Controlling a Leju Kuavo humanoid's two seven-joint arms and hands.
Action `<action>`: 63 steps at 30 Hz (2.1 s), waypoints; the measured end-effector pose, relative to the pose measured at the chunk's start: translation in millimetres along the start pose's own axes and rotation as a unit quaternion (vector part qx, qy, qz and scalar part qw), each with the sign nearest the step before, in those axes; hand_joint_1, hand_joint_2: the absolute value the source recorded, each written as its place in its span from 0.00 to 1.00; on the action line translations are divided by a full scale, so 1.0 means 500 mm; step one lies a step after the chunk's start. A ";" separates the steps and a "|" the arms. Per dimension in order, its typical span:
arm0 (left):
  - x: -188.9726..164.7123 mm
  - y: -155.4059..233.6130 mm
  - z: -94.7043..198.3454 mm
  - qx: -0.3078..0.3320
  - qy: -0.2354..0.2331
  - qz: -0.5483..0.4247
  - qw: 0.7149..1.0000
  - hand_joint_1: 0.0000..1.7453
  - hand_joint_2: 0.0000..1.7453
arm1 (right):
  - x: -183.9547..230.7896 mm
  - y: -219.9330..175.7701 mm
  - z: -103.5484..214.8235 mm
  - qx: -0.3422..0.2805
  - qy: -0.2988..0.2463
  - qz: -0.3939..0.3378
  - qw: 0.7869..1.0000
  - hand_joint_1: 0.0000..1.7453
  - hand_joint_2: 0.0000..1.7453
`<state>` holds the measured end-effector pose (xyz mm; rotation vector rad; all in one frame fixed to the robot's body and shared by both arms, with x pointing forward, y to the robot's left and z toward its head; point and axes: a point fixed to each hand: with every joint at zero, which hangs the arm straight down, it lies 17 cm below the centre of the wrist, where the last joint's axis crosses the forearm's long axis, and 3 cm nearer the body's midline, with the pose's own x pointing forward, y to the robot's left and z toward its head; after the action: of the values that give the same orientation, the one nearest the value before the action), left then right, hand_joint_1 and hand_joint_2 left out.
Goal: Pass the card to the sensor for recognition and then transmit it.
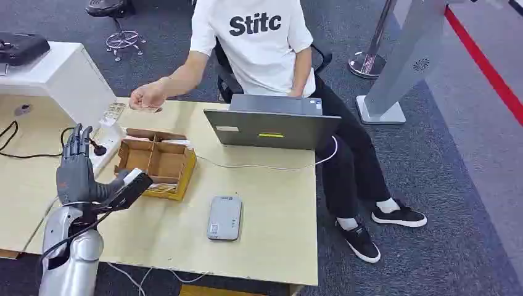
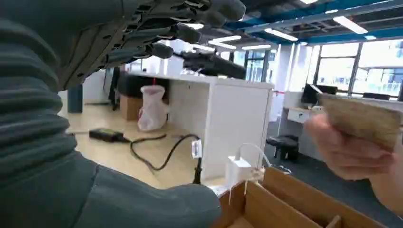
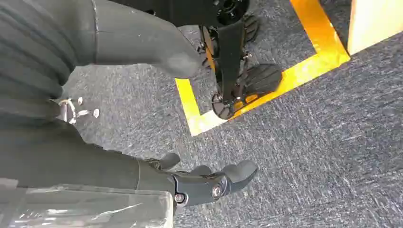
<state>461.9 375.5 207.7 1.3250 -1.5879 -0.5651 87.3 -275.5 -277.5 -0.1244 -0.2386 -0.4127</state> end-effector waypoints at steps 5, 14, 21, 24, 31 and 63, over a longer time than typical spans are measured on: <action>0.046 -0.006 -0.028 0.002 -0.040 -0.069 0.997 0.00 1.00 | 0.000 0.006 0.000 0.004 0.002 0.018 1.000 0.00 1.00; 0.107 -0.009 -0.041 0.027 -0.100 -0.176 0.979 0.05 1.00 | -0.011 0.011 0.001 0.008 0.017 0.047 0.999 0.00 1.00; 0.136 -0.021 -0.031 0.038 -0.133 -0.210 0.968 1.00 1.00 | -0.020 0.012 0.002 0.011 0.025 0.060 0.998 0.00 1.00; 0.134 -0.026 -0.029 0.035 -0.133 -0.211 0.968 1.00 1.00 | -0.021 0.011 0.002 0.010 0.025 0.064 0.998 0.00 1.00; 0.145 -0.028 -0.029 0.038 -0.145 -0.209 0.966 1.00 1.00 | -0.022 0.011 0.002 0.009 0.025 0.070 0.997 0.00 1.00; 0.449 -0.271 0.202 -0.155 -0.351 -0.143 0.912 1.00 1.00 | -0.024 0.011 0.002 0.009 0.024 0.097 0.995 0.00 1.00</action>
<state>449.8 104.4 136.0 1.1718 -1.7550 -1.5479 78.5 -265.6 -279.8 -0.1183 -0.1815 -0.2194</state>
